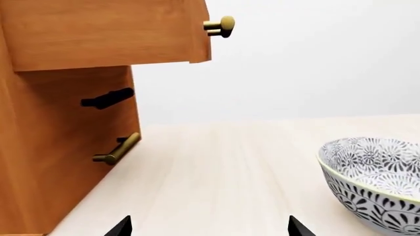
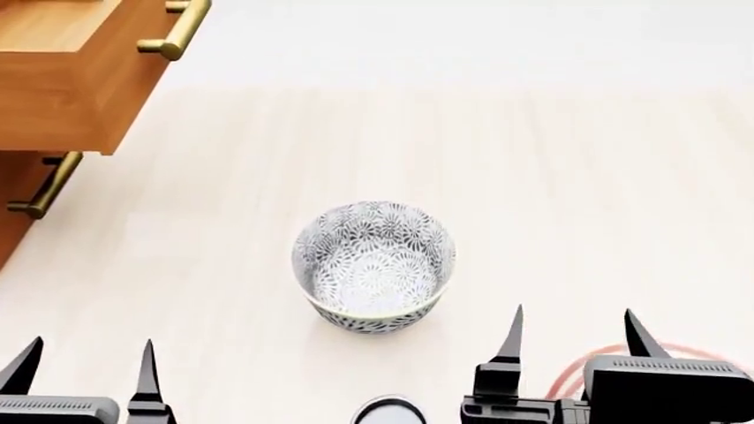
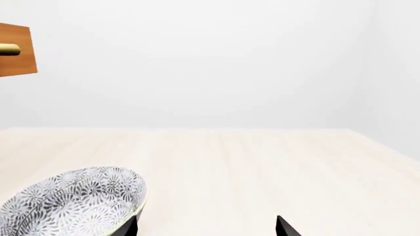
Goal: Put the bowl on the plate.
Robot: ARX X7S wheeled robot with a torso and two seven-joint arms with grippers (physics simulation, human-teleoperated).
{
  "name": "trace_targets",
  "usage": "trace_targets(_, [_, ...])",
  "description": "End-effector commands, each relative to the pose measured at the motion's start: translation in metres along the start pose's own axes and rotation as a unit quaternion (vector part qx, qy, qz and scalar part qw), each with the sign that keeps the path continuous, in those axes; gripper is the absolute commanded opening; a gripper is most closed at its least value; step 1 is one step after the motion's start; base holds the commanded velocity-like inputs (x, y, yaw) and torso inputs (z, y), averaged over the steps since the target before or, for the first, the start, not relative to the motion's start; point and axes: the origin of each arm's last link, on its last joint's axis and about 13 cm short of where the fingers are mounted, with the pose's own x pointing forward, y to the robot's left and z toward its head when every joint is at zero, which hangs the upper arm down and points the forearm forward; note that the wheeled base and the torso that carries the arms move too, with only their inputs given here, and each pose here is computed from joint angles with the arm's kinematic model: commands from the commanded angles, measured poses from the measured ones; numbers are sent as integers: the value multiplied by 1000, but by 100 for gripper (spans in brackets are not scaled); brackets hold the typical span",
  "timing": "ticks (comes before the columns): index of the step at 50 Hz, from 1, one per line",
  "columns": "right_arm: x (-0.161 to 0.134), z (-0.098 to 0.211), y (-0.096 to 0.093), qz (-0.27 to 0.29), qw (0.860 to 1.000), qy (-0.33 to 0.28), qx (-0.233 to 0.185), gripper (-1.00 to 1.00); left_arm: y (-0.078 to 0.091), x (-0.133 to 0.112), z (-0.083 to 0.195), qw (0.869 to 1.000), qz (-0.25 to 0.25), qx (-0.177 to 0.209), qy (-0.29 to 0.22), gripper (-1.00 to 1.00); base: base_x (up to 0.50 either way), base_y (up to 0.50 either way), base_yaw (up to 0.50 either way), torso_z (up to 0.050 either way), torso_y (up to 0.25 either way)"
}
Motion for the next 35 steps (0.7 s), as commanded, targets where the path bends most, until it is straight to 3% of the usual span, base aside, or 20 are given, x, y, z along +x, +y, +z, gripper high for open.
trace_targets(1, [0,0,0,1,1000,1,0,100,0,0,0,1000,-1,1,0,100,168,0,0,0,0])
trace_targets(22, [0,1,-1,-3,1000,15,-1,100,1,-1,1,1000,0,1,-2,100,152,0,0,0,0])
trace_targets(35, [14,38,2,22,999,30,-23,100,1,0,2,1000,1,0,-3,100,0,0,0,0,0])
